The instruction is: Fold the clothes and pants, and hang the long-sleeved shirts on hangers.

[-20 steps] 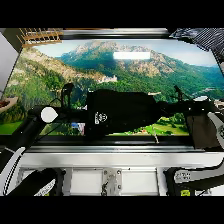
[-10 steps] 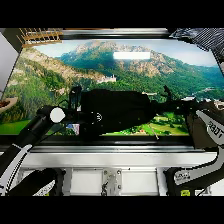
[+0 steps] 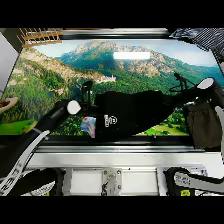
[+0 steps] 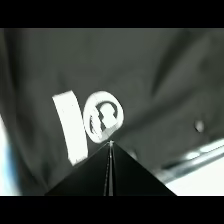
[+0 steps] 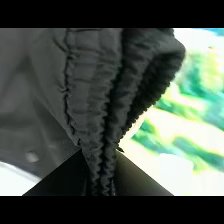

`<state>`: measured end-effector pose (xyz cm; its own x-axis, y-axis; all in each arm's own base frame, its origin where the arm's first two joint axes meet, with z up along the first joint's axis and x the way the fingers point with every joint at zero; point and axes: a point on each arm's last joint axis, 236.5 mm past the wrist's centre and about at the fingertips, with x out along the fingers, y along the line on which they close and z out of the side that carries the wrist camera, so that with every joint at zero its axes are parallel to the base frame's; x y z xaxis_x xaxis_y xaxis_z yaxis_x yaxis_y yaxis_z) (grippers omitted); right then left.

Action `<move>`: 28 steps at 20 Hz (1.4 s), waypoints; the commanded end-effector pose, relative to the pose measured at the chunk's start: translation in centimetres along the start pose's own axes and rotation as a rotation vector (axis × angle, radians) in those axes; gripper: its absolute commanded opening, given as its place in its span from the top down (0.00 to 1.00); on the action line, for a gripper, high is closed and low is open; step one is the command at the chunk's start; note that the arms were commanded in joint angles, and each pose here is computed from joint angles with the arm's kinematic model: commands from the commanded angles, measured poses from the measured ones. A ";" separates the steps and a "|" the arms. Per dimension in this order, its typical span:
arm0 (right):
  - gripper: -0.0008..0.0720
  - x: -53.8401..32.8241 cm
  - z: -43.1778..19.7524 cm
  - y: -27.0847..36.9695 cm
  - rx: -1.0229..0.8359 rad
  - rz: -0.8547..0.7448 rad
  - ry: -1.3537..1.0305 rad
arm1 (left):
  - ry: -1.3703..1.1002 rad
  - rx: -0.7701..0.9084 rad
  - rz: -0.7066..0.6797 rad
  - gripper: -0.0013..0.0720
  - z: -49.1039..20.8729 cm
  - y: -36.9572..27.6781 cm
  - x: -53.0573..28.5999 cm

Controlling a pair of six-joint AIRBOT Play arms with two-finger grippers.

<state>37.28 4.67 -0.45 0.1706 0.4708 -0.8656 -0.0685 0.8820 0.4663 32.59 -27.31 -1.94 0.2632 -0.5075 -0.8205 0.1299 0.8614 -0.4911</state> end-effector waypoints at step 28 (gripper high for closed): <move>0.94 -4.5 -2.0 12.4 -0.337 -0.207 -0.008 | -0.031 0.034 -0.025 0.96 8.2 -1.7 3.5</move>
<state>33.61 12.13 8.70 0.2111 0.2700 -0.9394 -0.3158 0.9284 0.1958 40.25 -36.17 -2.71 0.2268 -0.5910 -0.7741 0.2044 0.8060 -0.5555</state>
